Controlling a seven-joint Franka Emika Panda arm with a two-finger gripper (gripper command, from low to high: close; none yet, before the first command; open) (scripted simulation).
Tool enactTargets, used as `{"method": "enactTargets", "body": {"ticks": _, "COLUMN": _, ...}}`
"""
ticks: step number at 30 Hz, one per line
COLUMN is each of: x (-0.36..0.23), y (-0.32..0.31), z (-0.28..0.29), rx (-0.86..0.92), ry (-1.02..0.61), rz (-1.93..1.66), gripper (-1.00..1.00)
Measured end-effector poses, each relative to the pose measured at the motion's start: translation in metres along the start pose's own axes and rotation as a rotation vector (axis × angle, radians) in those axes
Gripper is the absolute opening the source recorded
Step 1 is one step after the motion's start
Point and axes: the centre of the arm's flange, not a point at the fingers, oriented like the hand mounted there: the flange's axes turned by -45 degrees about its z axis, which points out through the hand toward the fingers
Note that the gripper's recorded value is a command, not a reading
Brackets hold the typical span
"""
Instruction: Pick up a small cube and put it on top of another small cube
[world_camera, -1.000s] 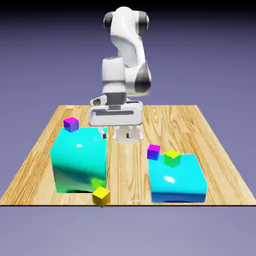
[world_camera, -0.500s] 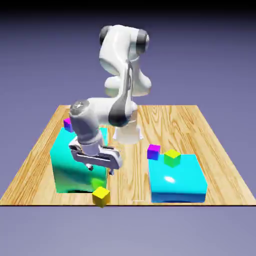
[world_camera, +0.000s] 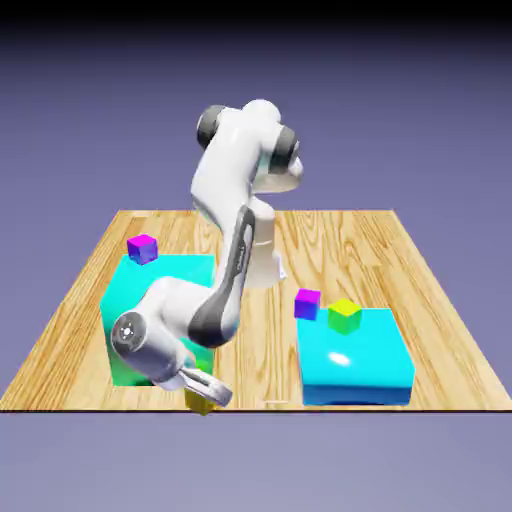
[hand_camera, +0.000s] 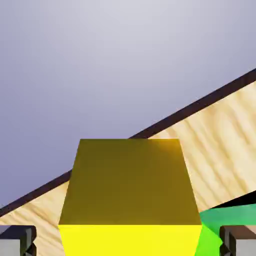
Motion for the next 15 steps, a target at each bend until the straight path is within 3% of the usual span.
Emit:
{"method": "enactTargets", "body": {"ticks": 5, "x": -0.02, "y": -0.014, "z": -0.064, "rx": -0.014, "ry": -0.009, "rz": -0.041, "gripper": -1.0}}
{"method": "enactTargets", "body": {"ticks": 15, "x": -0.181, "y": -0.174, "z": -0.036, "rx": -0.317, "ry": -0.072, "rz": -0.617, "gripper": -1.0}}
